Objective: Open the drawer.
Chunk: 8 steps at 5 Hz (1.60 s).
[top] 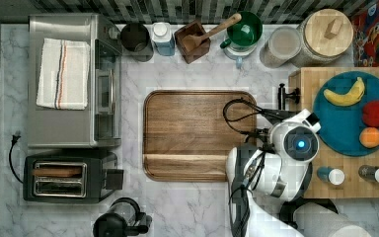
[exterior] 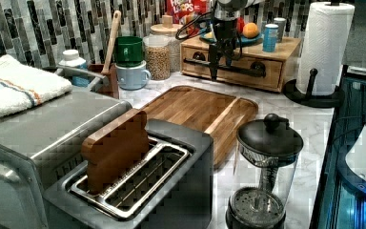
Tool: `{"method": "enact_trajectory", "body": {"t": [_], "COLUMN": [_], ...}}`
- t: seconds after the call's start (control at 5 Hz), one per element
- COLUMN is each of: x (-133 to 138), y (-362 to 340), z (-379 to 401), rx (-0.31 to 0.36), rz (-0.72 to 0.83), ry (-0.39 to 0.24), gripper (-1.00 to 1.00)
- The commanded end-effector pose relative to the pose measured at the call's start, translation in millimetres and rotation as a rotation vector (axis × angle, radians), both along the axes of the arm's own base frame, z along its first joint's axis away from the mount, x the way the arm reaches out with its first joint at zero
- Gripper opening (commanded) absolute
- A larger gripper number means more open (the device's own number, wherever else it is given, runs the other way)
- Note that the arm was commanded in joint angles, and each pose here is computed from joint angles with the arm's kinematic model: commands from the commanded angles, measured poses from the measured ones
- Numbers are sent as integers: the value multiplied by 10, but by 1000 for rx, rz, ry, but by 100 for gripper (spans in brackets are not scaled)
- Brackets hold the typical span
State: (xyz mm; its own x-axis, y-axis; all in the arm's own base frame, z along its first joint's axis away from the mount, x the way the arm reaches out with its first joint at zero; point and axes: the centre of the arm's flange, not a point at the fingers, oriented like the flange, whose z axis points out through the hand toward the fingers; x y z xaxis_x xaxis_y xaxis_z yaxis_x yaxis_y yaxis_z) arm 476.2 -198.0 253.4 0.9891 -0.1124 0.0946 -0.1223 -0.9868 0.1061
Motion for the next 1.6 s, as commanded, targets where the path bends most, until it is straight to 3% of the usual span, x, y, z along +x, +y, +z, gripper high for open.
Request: {"method": "enact_trajectory", "body": {"t": [0.2,1.6], "x": [49,259], "y": [2294,2743], "z": [9,185], "rx": [67,96], "rz": [271,196], "ry": [-40,-93], "gripper": [100,100]}}
